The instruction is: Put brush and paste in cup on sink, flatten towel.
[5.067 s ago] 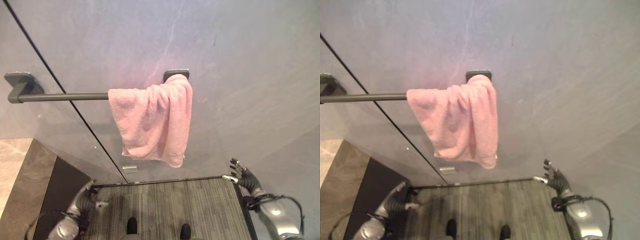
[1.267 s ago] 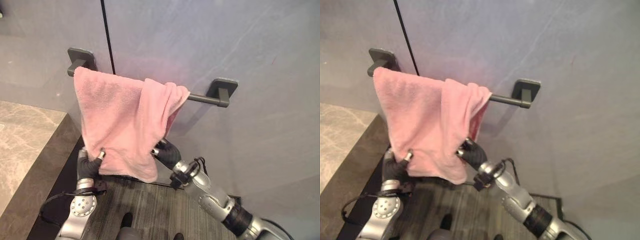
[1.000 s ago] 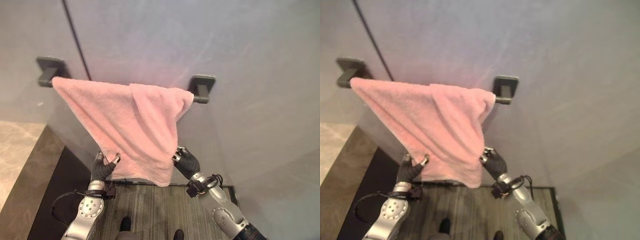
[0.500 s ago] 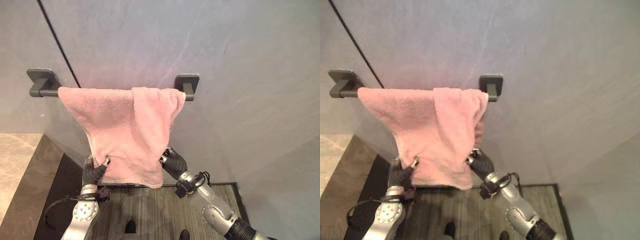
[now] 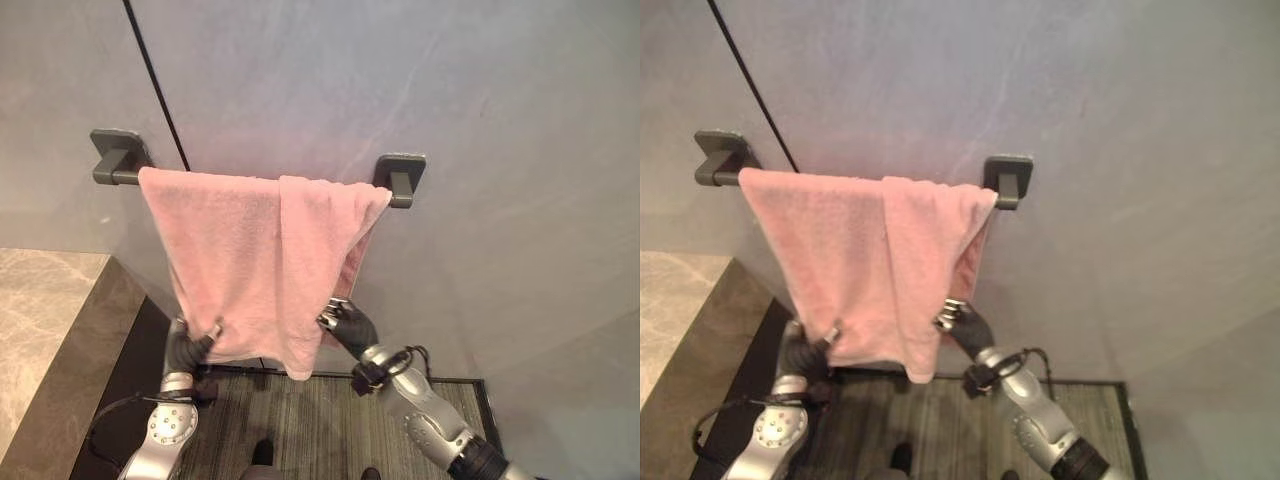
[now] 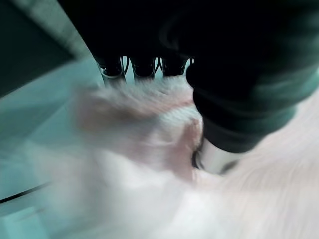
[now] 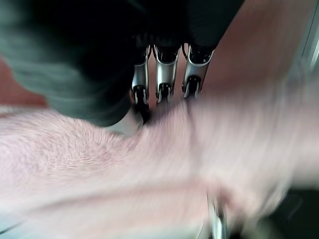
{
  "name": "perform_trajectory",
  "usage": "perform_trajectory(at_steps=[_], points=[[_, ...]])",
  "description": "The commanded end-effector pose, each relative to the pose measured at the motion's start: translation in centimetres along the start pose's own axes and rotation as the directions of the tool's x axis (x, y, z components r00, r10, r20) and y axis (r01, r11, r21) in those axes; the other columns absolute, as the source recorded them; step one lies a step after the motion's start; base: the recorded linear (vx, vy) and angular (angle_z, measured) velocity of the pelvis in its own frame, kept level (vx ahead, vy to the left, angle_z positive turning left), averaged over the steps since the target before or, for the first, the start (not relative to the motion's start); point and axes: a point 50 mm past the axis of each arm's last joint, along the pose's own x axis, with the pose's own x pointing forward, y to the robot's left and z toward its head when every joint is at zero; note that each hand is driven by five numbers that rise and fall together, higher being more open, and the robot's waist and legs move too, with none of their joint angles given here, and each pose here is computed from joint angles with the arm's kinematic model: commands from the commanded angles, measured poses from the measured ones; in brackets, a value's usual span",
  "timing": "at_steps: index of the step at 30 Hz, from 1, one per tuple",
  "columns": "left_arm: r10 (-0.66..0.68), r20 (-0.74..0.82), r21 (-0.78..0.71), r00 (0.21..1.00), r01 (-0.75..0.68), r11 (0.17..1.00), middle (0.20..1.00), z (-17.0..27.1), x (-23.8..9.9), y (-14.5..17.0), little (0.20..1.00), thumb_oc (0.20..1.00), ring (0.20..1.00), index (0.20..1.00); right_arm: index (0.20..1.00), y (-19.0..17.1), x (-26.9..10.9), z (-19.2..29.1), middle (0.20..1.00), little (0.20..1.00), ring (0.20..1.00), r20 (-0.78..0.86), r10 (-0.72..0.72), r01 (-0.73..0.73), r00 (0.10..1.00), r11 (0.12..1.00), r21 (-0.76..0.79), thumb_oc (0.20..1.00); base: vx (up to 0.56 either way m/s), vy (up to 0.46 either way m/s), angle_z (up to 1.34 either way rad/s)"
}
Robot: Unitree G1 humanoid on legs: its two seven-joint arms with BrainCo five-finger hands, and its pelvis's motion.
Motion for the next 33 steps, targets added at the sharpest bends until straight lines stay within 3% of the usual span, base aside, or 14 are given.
perform_trajectory(at_steps=[1,4,7,8,10,12,15,16,17,21,25,28,32,33], points=[[-0.086,-0.018,0.135,0.996,0.088,0.987,1.000,-0.1,0.9,1.1,1.000,1.000,1.000,1.000,1.000,-2.1,-0.3,0.6,1.000,1.000,1.000,-0.016,-0.055,0.048,0.998,0.947,-0.317,1.000,0.03,0.020,-0.23],[-0.103,-0.102,0.209,0.989,0.123,0.970,1.000,-1.9,0.3,1.9,1.000,1.000,1.000,1.000,1.000,-5.7,-2.7,-2.1,1.000,1.000,1.000,-0.124,-0.241,0.176,0.963,0.904,-0.390,1.000,0.03,0.025,-0.23],[-0.071,-0.126,0.237,0.989,0.100,0.966,1.000,-2.5,-0.2,2.7,1.000,1.000,1.000,1.000,1.000,-7.0,-3.9,-3.5,1.000,1.000,1.000,-0.172,-0.341,0.274,0.924,0.905,-0.324,1.000,0.00,0.023,-0.09],[0.027,-0.139,0.265,0.990,0.011,0.964,1.000,-2.9,-0.6,4.5,1.000,1.000,1.000,1.000,1.000,-8.6,-5.2,-3.1,1.000,1.000,1.000,-0.143,-0.415,0.336,0.899,0.861,-0.382,1.000,0.00,0.024,-0.10],[0.070,-0.128,0.277,0.989,-0.033,0.960,1.000,-2.8,-0.9,5.5,1.000,1.000,1.000,1.000,1.000,-9.0,-5.7,-2.6,1.000,1.000,1.000,-0.118,-0.432,0.355,0.894,0.845,-0.400,1.000,0.00,0.020,-0.11],[0.273,-0.036,0.346,0.961,-0.244,0.906,1.000,-1.6,-2.0,9.6,1.000,1.000,1.000,1.000,1.000,-11.1,-8.0,1.1,1.000,1.000,1.000,0.077,-0.521,0.490,0.850,0.727,-0.482,1.000,-0.01,0.011,-0.12],[0.404,0.080,0.366,0.911,-0.404,0.839,1.000,0.3,-3.0,12.3,1.000,1.000,1.000,1.000,1.000,-11.6,-8.9,5.1,1.000,1.000,1.000,0.281,-0.532,0.595,0.799,0.633,-0.495,1.000,0.00,0.000,0.00],[0.498,0.153,0.366,0.853,-0.517,0.774,1.000,1.3,-4.1,14.0,1.000,1.000,1.000,1.000,1.000,-11.6,-10.2,8.2,1.000,1.000,1.000,0.441,-0.520,0.681,0.732,0.544,-0.490,1.000,0.00,0.000,0.00],[0.499,0.154,0.367,0.853,-0.518,0.773,1.000,1.3,-4.2,14.0,1.000,1.000,1.000,1.000,1.000,-11.6,-10.2,8.2,1.000,1.000,1.000,0.440,-0.519,0.681,0.732,0.543,-0.491,1.000,0.00,0.000,0.00],[0.635,0.286,0.356,0.718,-0.695,0.625,1.000,3.3,-6.4,16.2,1.000,1.000,1.000,1.000,1.000,-10.4,-12.2,12.8,1.000,1.000,1.000,0.674,-0.430,0.795,0.601,0.407,-0.449,1.000,0.00,0.000,0.00],[0.687,0.425,0.359,0.589,-0.807,0.470,1.000,5.3,-7.4,17.3,1.000,1.000,1.000,1.000,1.000,-8.4,-12.4,15.1,1.000,1.000,1.000,0.769,-0.288,0.805,0.570,0.381,-0.455,1.000,0.00,0.000,0.00],[0.660,0.523,0.366,0.539,-0.841,0.397,1.000,6.9,-7.4,17.6,1.000,1.000,1.000,1.000,1.000,-7.2,-12.0,16.0,1.000,1.000,1.000,0.785,-0.194,0.778,0.588,0.401,-0.484,1.000,0.00,0.000,0.00],[0.528,0.727,0.381,0.440,-0.897,0.223,1.000,10.8,-7.2,19.3,1.000,1.000,1.000,1.000,1.000,-3.4,-10.7,19.0,1.000,1.000,1.000,0.791,0.140,0.708,0.596,0.373,-0.600,1.000,0.00,-0.010,0.08],[0.434,0.800,0.373,0.414,-0.910,0.181,1.000,13.0,-7.1,19.8,1.000,1.000,1.000,1.000,1.000,-2.5,-9.8,20.4,1.000,1.000,1.000,0.761,0.266,0.713,0.592,0.268,-0.648,1.000,-0.01,-0.001,0.11]])
